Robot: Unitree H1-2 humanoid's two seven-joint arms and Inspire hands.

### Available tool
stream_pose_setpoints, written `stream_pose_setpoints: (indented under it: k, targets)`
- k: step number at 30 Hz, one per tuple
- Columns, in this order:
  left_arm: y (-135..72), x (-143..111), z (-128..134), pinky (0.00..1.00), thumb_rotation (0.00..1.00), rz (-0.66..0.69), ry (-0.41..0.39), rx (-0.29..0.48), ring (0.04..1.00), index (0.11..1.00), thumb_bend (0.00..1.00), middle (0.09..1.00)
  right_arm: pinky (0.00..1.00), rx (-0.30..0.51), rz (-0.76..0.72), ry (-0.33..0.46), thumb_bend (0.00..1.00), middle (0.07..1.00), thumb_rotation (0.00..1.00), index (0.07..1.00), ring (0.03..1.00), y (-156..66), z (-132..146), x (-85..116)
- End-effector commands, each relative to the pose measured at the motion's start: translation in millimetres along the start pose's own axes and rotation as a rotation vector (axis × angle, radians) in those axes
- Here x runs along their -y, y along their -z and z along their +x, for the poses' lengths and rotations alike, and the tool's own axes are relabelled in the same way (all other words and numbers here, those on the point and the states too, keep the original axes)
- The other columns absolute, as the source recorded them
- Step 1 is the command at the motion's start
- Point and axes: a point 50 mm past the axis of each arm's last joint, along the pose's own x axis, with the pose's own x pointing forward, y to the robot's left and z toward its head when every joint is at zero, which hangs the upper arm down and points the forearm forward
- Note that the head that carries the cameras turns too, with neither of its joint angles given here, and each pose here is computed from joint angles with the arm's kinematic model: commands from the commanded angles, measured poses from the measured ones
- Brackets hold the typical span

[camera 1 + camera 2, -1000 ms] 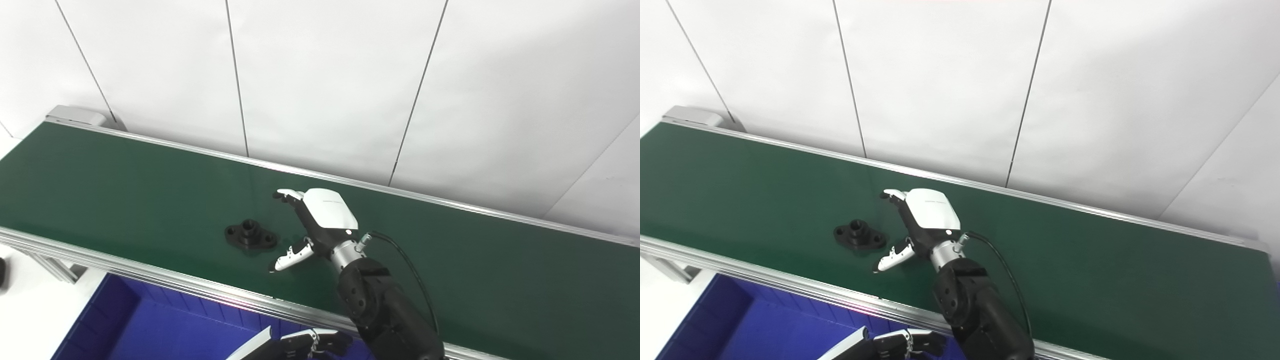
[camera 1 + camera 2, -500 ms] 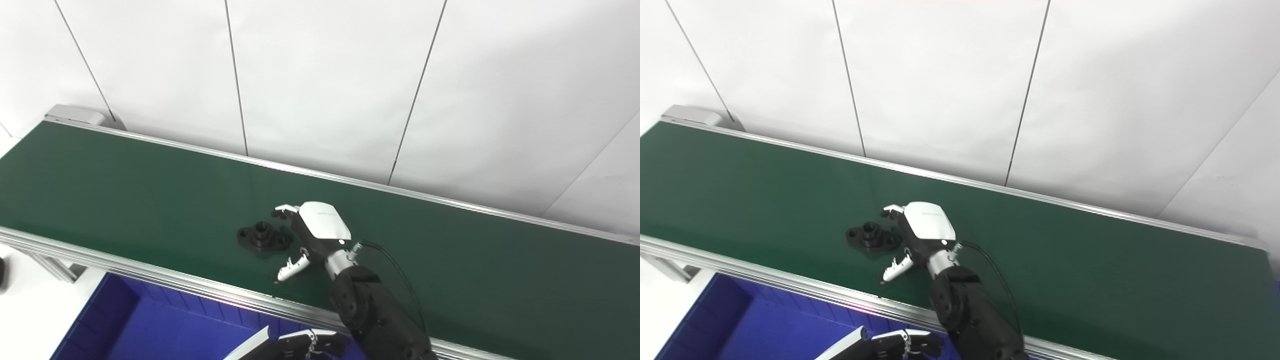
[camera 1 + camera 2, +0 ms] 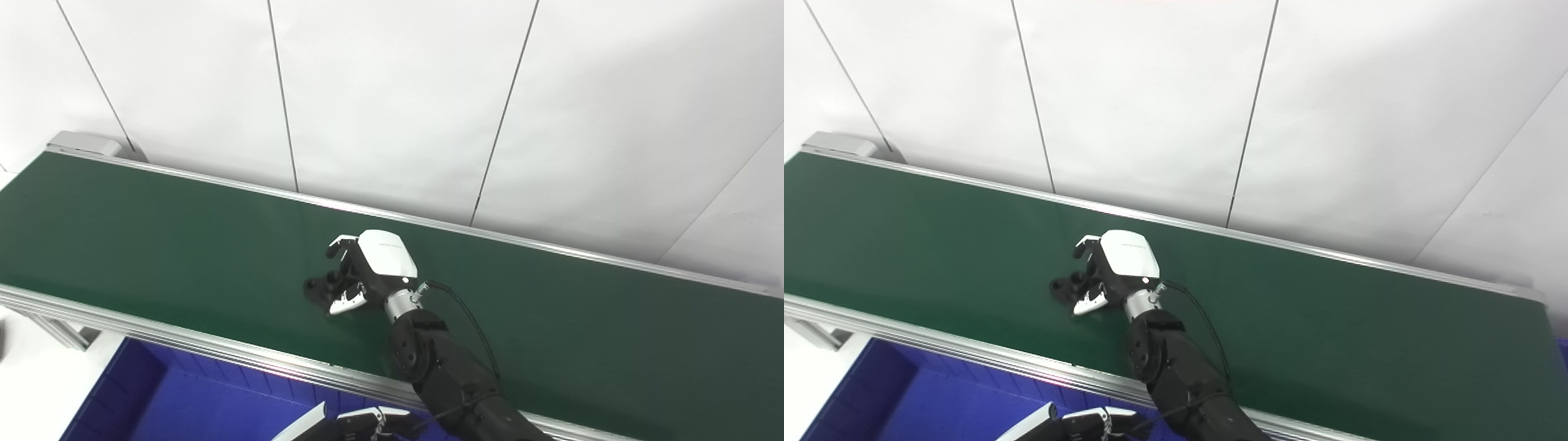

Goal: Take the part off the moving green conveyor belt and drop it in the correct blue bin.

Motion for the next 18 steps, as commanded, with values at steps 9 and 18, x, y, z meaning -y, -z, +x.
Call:
stream_pose_setpoints:
  k: [9,18]
  targets:
    - [-8.1,-2.8,-0.2,0.76,0.35,0.005,-0.004,0.049,0.826,0.821,0.43,0.846,0.44,0.103,0.032,-0.070,0.53,0.492,0.00,0.523,0.471,-29.9,8.1,-4.5]
    - [-8.8,-4.6,-1.3,0.76,0.35,0.006,-0.007,0.047,0.824,0.814,0.43,0.841,0.42,0.078,0.066,-0.156,0.52,0.490,0.00,0.516,0.418,-17.7,3.5,-3.1]
